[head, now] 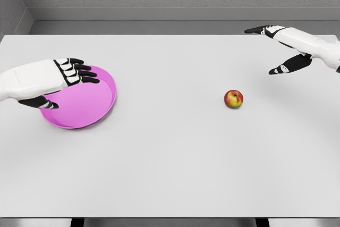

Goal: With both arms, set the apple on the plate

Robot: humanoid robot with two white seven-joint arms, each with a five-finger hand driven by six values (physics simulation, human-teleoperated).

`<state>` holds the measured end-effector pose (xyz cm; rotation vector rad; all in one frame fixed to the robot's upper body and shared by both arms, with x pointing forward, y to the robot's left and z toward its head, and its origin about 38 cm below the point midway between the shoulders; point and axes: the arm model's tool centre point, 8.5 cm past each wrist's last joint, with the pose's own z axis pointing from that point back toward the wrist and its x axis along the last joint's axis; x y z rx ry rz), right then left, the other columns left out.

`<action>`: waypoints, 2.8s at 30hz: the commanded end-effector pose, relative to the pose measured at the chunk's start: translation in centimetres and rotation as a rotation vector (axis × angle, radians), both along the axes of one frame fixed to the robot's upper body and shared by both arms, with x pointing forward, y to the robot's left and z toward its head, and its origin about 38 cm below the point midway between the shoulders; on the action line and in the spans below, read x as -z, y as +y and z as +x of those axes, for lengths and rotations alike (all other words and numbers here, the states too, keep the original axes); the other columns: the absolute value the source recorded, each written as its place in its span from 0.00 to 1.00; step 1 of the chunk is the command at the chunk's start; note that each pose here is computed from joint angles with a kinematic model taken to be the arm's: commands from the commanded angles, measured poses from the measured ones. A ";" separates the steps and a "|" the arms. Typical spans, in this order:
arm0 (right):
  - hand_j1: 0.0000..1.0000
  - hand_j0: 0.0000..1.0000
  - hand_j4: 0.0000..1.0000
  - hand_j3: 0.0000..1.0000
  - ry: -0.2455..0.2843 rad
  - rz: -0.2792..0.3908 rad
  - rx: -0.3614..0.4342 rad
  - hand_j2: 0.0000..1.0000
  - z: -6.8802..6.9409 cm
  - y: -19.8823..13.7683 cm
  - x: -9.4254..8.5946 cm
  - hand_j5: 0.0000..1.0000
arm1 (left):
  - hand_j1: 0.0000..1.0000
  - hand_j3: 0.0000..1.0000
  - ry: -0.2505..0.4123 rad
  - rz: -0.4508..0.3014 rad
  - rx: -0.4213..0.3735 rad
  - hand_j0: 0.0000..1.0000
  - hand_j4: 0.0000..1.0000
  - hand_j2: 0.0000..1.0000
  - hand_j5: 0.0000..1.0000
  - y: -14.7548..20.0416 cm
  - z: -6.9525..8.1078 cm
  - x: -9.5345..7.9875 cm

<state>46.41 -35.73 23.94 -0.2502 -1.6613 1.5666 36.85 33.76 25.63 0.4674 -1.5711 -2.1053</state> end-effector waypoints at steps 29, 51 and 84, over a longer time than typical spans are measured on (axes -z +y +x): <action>1.00 1.00 1.00 1.00 0.183 -0.049 -0.024 1.00 -2.8 0.0 7.1 1.00 | 1.00 1.00 0.015 0.008 0.004 1.00 1.00 1.00 1.00 -0.2 0.0 0.2; 1.00 1.00 1.00 1.00 0.208 -0.027 -0.088 1.00 -2.8 3.4 8.8 1.00 | 1.00 1.00 0.013 0.009 0.002 1.00 1.00 1.00 1.00 -0.1 0.1 0.1; 1.00 1.00 1.00 1.00 0.249 -0.061 -0.066 1.00 -2.1 3.8 11.1 1.00 | 1.00 1.00 0.016 0.021 0.003 1.00 1.00 1.00 1.00 -0.2 0.1 0.1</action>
